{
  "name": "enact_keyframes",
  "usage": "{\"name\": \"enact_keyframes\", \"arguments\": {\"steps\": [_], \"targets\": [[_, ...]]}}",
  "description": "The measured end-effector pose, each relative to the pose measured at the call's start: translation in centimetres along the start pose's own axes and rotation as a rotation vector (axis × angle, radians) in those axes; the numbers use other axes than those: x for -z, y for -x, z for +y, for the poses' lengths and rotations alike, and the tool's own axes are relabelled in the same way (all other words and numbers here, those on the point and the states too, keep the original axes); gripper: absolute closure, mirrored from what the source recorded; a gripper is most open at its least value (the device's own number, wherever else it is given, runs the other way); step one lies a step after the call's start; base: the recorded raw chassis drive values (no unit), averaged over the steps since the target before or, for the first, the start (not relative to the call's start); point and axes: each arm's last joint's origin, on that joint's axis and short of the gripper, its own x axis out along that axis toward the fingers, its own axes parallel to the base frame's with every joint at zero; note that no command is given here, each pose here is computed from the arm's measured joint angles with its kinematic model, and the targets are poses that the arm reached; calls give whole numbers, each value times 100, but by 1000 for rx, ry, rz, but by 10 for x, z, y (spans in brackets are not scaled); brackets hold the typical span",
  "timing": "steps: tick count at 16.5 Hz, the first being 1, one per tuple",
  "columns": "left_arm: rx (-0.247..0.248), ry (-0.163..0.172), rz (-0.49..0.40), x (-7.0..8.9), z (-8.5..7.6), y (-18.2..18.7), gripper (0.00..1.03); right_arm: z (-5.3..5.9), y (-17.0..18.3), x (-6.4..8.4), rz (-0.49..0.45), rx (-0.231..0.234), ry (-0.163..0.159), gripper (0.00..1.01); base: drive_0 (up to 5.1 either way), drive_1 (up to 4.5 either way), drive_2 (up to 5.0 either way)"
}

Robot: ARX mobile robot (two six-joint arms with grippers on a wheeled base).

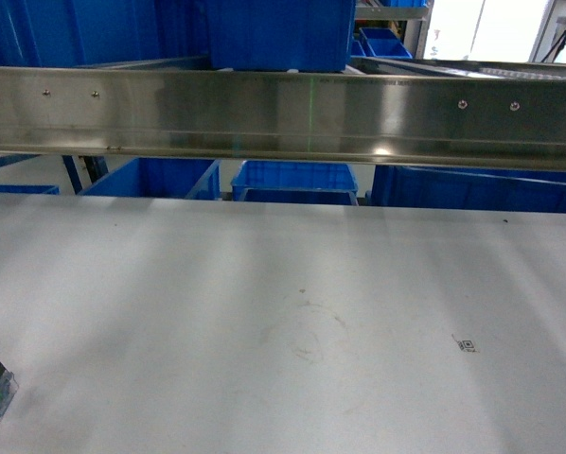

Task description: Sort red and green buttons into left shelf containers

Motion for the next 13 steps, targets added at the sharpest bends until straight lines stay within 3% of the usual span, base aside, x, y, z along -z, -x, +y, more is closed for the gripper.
{"name": "enact_keyframes", "arguments": {"steps": [1, 2, 5, 8, 11, 13], "targets": [[-76, 22, 165, 26, 11, -31, 5, -6, -23, 31, 180, 43, -18, 3, 0, 0, 0], [-84, 26, 184, 31, 12, -30, 5, -8, -22, 38, 203, 52, -22, 3, 0, 0, 0], [-67, 19, 128, 20, 9, -28, 5, -6, -20, 27, 146, 44, -26, 3, 0, 0, 0], [-69, 19, 134, 21, 9, -28, 5, -24, -22, 38, 174, 93, -16, 3, 0, 0, 0], [-67, 19, 134, 21, 9, -28, 5, -28, -23, 65, 272, 27, 42, 3, 0, 0, 0], [-70, 19, 134, 21, 10, -28, 5, -37, -22, 83, 307, 36, 114, 3, 0, 0, 0]]}}
